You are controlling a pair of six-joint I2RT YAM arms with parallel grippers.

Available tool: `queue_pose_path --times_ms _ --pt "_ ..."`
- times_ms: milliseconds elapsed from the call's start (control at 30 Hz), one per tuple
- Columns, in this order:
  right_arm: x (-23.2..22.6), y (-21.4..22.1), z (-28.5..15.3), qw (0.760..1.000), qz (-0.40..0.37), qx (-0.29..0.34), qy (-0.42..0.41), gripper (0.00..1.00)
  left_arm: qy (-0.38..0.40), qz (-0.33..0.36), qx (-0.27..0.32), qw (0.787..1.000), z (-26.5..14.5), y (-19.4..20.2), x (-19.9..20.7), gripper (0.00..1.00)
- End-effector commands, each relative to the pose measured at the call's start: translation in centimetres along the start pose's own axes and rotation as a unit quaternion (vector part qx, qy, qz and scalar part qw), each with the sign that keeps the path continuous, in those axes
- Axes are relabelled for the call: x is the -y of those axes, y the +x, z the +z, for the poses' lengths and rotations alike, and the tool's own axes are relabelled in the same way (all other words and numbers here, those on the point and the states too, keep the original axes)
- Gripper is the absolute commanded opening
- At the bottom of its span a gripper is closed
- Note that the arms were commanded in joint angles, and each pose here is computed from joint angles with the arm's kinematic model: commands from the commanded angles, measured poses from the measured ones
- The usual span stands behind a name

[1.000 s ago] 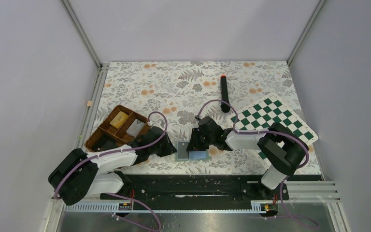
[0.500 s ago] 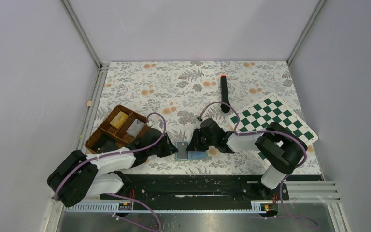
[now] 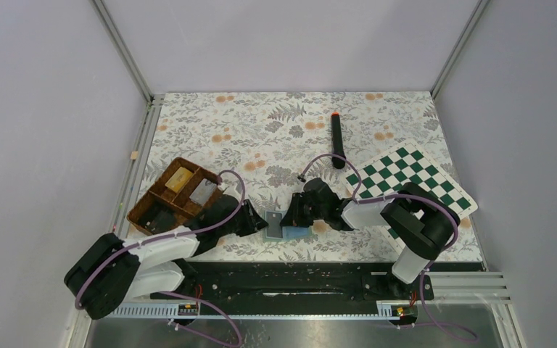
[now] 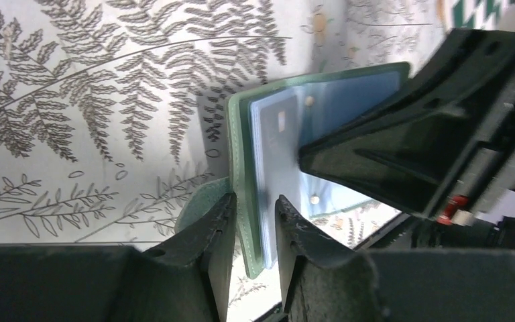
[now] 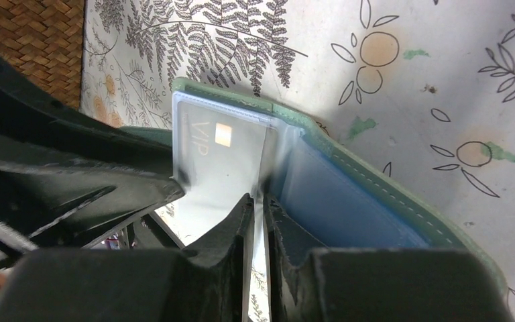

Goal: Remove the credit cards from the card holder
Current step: Remove the credit card from the card holder.

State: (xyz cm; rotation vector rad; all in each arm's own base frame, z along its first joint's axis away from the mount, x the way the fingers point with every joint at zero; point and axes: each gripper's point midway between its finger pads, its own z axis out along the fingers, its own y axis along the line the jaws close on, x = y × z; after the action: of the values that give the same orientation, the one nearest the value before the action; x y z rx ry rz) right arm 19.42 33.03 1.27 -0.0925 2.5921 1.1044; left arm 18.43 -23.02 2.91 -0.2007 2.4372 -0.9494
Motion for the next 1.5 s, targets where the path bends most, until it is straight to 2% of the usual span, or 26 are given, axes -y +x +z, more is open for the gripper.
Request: queue_pose_path --times_ms 0,167,367,900,1467 --pt "2.8 2.1 0.5 0.999 0.012 -0.025 0.036 0.17 0.083 -0.003 0.046 0.995 -1.9 -2.2 4.4 0.30" --pt "2.8 2.0 0.5 0.999 0.016 -0.024 0.031 0.17 0.103 -0.012 0.078 0.992 -3.4 -3.1 5.1 0.35" --pt "2.7 2.1 0.7 0.999 0.019 -0.027 0.027 0.16 0.100 -0.016 0.067 0.993 -2.8 -2.7 4.8 0.36" --pt "2.7 2.1 0.7 0.999 0.024 -0.027 0.023 0.16 0.032 -0.006 0.055 0.998 -1.1 -2.2 2.1 0.36" --pt "2.5 2.0 0.5 0.999 0.025 -0.025 0.019 0.16 0.024 -0.006 0.048 0.999 -0.6 -1.9 1.7 0.39"
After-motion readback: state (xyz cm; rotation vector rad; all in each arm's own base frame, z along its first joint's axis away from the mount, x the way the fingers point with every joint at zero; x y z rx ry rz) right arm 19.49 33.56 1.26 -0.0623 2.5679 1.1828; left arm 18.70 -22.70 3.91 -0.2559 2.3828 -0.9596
